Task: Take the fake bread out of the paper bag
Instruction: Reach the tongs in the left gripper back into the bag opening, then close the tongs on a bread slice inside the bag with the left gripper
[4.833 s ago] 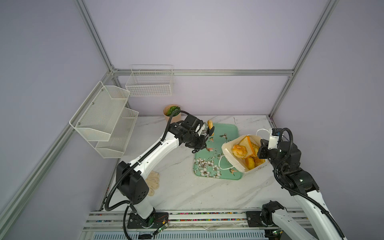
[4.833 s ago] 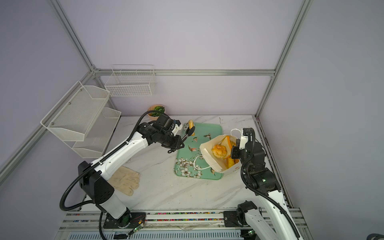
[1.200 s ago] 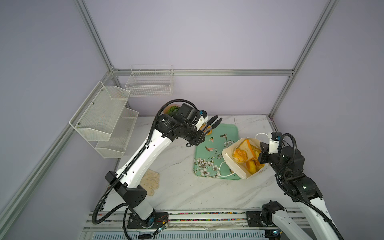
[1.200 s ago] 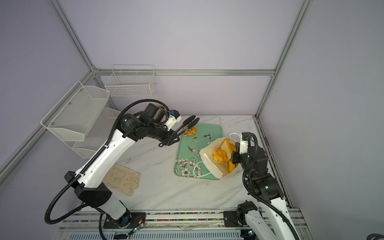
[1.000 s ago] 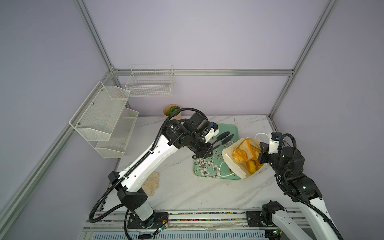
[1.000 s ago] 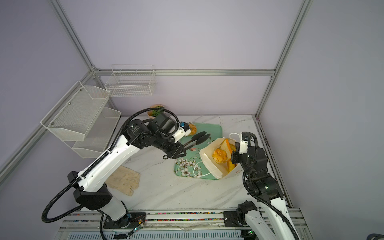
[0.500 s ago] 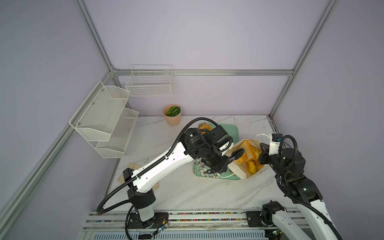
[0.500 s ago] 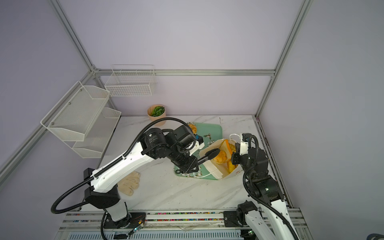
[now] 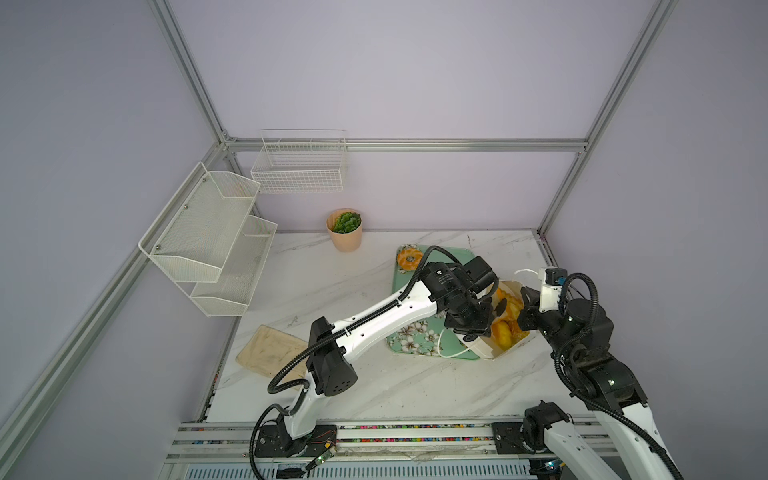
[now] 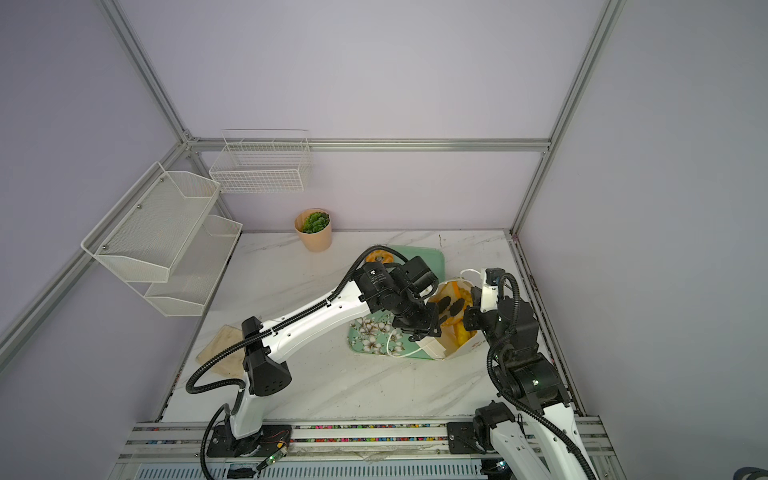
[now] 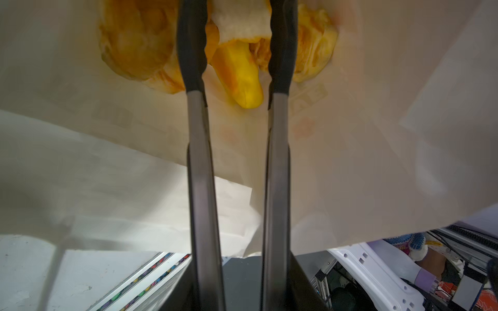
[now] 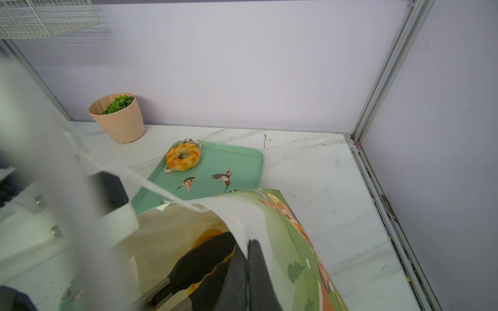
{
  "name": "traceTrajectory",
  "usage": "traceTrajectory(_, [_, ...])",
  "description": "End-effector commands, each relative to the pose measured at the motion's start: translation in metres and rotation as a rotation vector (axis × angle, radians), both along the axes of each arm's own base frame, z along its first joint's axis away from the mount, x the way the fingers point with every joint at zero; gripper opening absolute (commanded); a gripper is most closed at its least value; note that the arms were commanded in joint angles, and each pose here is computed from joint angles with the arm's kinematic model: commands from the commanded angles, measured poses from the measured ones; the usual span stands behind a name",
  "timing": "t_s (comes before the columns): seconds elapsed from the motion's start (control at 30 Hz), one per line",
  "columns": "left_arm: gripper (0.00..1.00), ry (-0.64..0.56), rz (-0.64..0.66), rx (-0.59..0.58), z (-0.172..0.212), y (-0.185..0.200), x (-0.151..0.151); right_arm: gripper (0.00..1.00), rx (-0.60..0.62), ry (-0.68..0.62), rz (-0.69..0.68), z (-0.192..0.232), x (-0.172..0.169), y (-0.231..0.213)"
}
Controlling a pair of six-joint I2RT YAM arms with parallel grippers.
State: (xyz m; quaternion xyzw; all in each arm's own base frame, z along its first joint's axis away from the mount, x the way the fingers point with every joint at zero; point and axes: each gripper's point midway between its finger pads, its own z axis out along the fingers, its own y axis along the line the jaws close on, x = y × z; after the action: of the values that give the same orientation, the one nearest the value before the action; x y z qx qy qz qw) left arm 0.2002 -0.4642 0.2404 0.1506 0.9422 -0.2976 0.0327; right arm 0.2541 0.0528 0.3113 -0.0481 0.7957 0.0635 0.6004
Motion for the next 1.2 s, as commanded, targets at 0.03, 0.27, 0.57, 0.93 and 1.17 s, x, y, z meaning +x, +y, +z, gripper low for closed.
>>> traceTrajectory(0.03, [0.4,-0.053,0.057,-0.184,0.06,-0.017,0.016,0.0,0.015,-0.072,0.02,0.017,0.001,0.004])
traceTrajectory(0.27, [0.42,-0.059,0.1,-0.16,0.05,-0.018,0.028,0.0,0.01,-0.069,0.029,0.016,0.002,0.005])
traceTrajectory(0.57, [0.45,-0.054,0.103,-0.083,0.018,-0.021,0.035,0.0,0.011,-0.07,0.031,0.016,0.002,0.006])
traceTrajectory(0.93, [0.18,-0.149,0.118,-0.009,0.025,0.014,0.041,0.0,0.01,-0.069,0.017,0.016,0.002,0.003])
traceTrajectory(1.17, [0.01,-0.193,0.136,-0.032,0.047,0.032,0.037,0.0,0.004,-0.055,0.013,0.013,0.005,0.003])
